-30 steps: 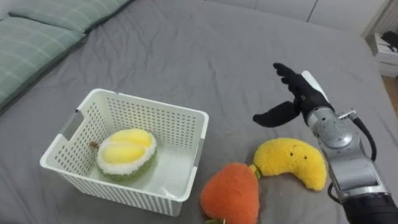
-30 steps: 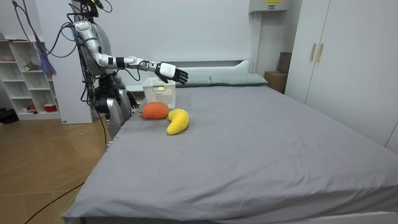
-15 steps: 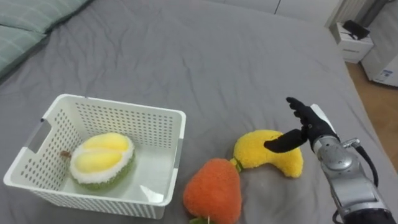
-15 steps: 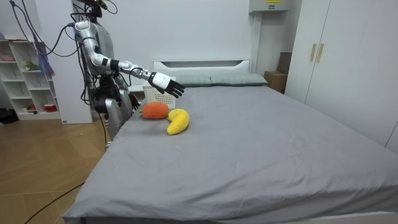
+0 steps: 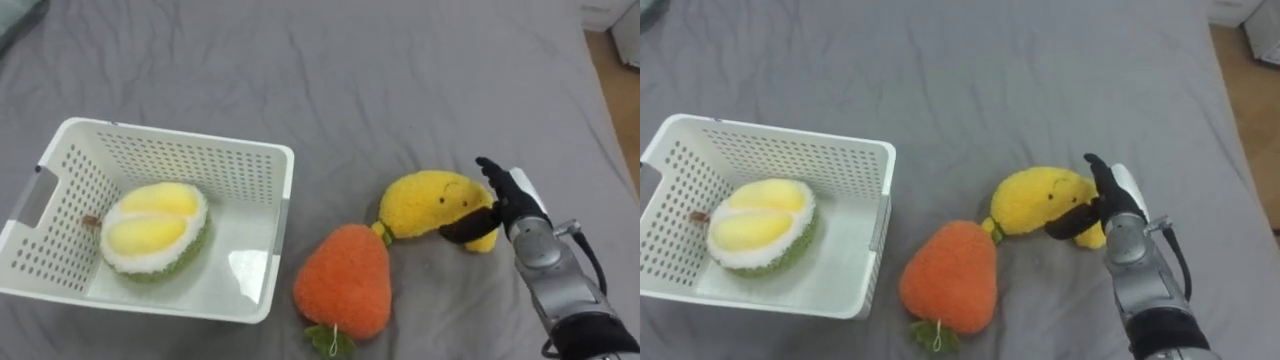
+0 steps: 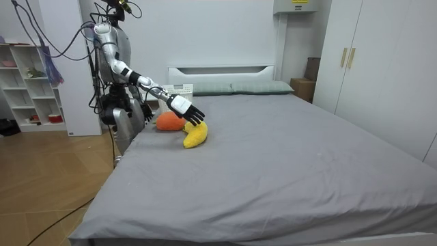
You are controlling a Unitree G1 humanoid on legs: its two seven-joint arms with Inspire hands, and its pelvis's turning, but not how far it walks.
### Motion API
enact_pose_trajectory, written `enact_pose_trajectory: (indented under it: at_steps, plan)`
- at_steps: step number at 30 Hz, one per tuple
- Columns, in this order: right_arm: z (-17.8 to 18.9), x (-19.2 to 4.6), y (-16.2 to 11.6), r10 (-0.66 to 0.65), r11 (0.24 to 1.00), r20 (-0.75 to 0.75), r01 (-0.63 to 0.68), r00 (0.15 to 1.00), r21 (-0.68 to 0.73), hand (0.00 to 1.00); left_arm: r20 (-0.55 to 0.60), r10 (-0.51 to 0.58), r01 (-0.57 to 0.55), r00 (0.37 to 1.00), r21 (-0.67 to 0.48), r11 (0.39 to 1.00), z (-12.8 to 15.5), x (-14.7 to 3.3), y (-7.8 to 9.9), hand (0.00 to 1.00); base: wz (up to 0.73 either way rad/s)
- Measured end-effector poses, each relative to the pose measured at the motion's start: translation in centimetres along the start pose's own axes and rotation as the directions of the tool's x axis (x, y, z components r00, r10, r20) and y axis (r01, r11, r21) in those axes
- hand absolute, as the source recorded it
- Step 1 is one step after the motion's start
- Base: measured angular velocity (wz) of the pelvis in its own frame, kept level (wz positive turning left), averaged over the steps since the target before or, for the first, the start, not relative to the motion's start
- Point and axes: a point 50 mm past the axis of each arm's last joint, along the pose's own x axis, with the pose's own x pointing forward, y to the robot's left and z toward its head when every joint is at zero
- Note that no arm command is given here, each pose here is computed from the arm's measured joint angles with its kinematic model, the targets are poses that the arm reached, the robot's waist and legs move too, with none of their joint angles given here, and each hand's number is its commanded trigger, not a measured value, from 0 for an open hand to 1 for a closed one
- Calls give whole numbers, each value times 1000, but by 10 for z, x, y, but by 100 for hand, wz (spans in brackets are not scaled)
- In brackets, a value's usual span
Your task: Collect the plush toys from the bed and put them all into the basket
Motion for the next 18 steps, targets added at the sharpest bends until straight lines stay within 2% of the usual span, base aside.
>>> enact_pose_trajectory:
  at_steps: [11,18]
  plan:
    - [6,8,-7,8,992,4,-8,1000,-128,0,4,-51,51,999,20,999,2,1,-6,0,2]
    - [3,8,-11,-1,989,-11,0,1000,-151,0,13,-61,61,998,25,998,4,1,-8,0,0]
